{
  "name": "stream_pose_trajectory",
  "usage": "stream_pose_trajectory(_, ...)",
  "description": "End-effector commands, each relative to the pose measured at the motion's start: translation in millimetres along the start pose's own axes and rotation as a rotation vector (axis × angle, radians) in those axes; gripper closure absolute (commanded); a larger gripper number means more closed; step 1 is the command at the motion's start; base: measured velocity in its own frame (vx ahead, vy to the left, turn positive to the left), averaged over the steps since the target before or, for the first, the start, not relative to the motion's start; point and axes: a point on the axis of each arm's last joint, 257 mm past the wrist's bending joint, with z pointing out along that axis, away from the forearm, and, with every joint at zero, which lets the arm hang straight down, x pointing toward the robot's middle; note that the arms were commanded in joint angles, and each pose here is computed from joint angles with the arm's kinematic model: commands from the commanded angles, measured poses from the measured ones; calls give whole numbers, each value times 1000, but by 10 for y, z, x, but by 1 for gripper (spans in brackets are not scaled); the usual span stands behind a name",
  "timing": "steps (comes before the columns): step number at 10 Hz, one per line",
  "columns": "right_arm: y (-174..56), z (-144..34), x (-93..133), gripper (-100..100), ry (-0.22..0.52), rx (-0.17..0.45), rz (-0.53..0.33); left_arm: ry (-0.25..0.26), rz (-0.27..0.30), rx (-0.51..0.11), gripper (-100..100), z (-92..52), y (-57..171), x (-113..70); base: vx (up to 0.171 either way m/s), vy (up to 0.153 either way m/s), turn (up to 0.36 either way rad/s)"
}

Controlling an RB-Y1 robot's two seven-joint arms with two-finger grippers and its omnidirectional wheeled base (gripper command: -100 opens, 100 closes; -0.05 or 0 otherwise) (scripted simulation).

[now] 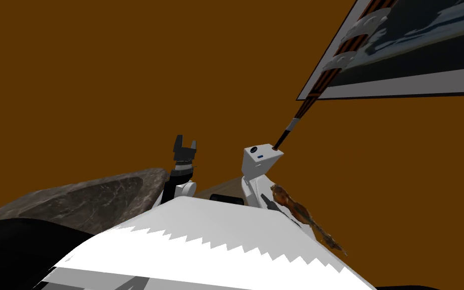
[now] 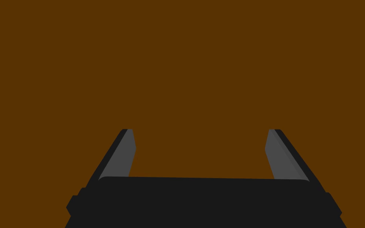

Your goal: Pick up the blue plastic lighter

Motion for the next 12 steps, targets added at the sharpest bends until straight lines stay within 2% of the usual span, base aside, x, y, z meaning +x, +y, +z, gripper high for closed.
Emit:
stream_pose_trajectory(1,-134,-165,69,-100,50,39,-5,0,0,0,0,0,0,0,-22,-8,119)
stream_pose_trajectory(2,-243,-319,188,-100,116,71,-11,0,0,0,0,-1,0,-1,-23,1,203)
stream_pose_trajectory(3,-317,-396,179,-100,134,94,-16,0,0,0,0,0,0,0,-19,-3,172)
stream_pose_trajectory(4,-421,-567,274,-100,202,128,-23,0,0,0,0,0,0,-1,-19,0,334)
stream_pose_trajectory(5,-489,-645,260,-100,217,150,-27,0,0,0,0,0,0,0,-16,-8,123)
stream_pose_trajectory(6,-590,-828,335,-100,281,186,-32,0,0,0,0,-1,0,-1,-18,-1,272)
stream_pose_trajectory(7,-647,-908,308,-100,298,207,-38,0,0,0,0,0,0,0,-16,-5,140)
stream_pose_trajectory(8,-774,-1128,366,-100,357,254,-36,0,0,0,0,-1,0,-1,-21,-1,247)
stream_pose_trajectory(9,-790,-1180,320,-100,377,264,-50,0,0,0,0,0,0,0,-16,-6,159)
stream_pose_trajectory(10,-907,-1403,352,-100,432,312,-48,0,0,0,0,-1,0,-1,-15,-2,326)
stream_pose_trajectory(11,-918,-1455,297,-100,453,322,-63,0,0,0,0,0,0,0,-11,-10,130)
stream_pose_trajectory(12,-992,-1636,303,-100,507,358,-66,0,0,0,0,-1,0,-1,-12,-5,240)
